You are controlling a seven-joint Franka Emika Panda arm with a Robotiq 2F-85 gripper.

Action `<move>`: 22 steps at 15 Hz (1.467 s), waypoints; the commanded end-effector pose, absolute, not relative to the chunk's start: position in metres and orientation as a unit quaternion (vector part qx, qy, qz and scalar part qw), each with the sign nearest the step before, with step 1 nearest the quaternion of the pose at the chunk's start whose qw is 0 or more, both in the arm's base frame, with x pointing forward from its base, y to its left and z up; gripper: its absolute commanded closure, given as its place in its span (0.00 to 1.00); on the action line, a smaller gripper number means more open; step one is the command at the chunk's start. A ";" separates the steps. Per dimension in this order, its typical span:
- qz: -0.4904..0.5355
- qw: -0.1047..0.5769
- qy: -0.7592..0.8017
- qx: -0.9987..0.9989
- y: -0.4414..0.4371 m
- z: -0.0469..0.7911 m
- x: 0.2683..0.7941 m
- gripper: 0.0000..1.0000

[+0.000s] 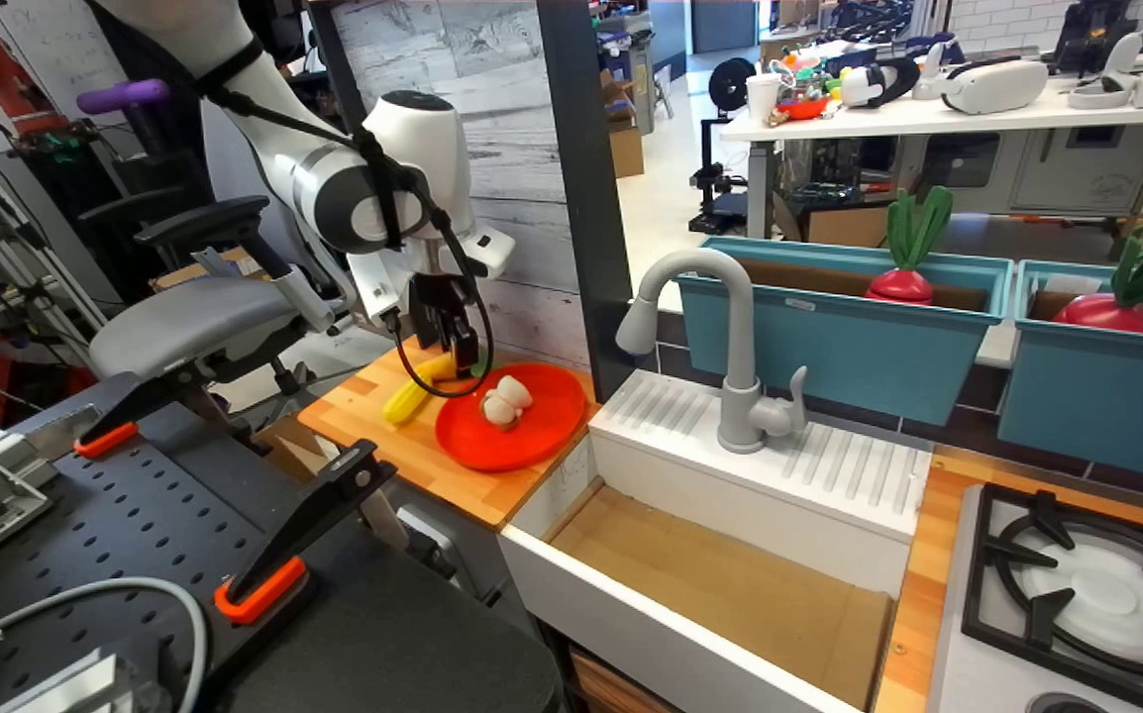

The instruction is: Move the carrot forward

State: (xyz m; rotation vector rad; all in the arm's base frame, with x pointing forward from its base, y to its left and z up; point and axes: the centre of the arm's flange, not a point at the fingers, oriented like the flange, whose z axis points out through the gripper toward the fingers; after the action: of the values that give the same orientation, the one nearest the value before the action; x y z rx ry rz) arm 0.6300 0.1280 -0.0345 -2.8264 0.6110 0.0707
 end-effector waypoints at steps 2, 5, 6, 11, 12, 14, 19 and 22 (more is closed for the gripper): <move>0.022 0.117 0.209 -0.971 0.132 -0.040 0.640 0.74; 0.021 0.124 0.207 -0.970 0.133 -0.030 0.635 0.95; 0.024 0.127 0.206 -0.970 0.133 -0.027 0.632 0.98; -0.005 0.144 0.193 -0.971 0.142 0.000 0.623 0.97; -0.008 0.145 0.189 -0.971 0.146 0.005 0.622 0.97; 0.001 0.139 0.172 -0.975 0.155 0.013 0.615 0.97; 0.040 0.100 0.116 -0.987 0.175 0.008 0.589 0.97; 0.063 0.074 0.072 -0.993 0.189 -0.002 0.573 0.97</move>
State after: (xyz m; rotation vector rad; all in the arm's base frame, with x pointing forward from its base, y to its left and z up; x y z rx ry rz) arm 0.5898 0.1802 -0.0090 -2.9075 0.3341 0.1373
